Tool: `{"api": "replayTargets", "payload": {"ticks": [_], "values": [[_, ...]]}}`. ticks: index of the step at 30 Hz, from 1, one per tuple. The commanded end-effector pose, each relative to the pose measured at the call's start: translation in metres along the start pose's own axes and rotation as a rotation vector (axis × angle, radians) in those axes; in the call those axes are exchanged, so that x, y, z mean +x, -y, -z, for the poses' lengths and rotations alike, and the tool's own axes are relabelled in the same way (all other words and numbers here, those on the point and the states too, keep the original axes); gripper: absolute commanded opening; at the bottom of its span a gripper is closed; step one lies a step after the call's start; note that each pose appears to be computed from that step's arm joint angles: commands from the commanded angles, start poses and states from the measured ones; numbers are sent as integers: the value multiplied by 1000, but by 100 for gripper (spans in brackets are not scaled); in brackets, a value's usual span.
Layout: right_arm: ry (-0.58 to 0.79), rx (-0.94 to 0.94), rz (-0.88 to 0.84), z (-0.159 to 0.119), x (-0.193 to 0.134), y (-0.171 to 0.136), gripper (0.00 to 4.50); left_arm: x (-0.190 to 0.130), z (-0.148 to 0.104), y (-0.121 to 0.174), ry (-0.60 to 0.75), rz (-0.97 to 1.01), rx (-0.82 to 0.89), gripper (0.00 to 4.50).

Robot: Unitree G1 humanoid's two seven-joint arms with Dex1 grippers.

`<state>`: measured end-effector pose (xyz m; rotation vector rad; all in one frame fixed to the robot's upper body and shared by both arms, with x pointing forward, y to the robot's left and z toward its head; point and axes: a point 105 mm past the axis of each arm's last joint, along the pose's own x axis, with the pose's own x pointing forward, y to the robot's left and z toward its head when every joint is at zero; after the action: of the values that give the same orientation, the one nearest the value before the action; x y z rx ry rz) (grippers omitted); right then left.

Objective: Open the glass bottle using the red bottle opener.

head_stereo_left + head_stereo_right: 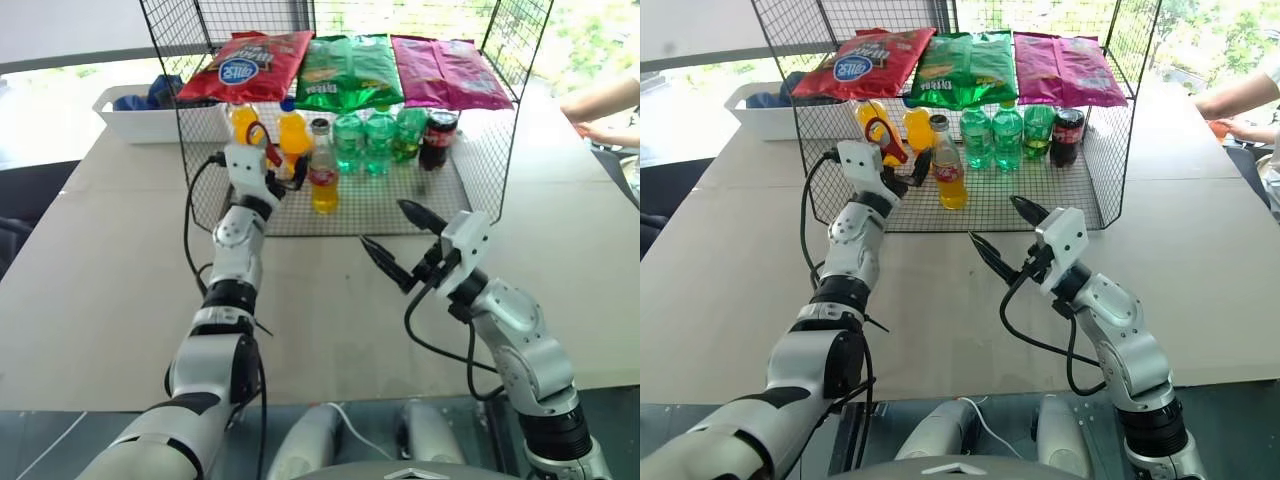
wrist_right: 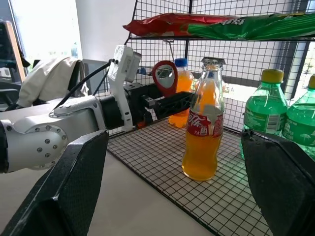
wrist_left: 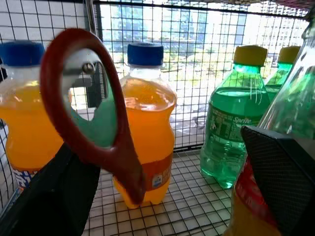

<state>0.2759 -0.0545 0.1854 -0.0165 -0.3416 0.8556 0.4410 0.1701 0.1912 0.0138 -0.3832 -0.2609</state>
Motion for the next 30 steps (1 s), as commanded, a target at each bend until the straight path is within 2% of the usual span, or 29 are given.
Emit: {"api": "replayTargets", "payload": {"ticks": [1,8,10,12,17,19,30], "values": [[43,-34,0,-11,1,-1,434,7,-15,-2,60,-16,2,450],[41,-40,11,-11,0,0,434,3,-13,-14,69,-71,-48,450],[41,-42,10,-11,0,-1,450,3,-15,-20,79,-101,-72,399],[42,-44,9,-11,1,-1,450,3,-17,-25,87,-119,-86,328],[42,-46,7,-11,1,-1,450,4,-23,-28,113,-124,-114,78],[43,-47,6,-11,2,-1,450,4,-24,-28,115,-117,-116,9],[51,-56,6,-13,4,-2,450,-2,-26,-18,135,-19,-284,9]]}}
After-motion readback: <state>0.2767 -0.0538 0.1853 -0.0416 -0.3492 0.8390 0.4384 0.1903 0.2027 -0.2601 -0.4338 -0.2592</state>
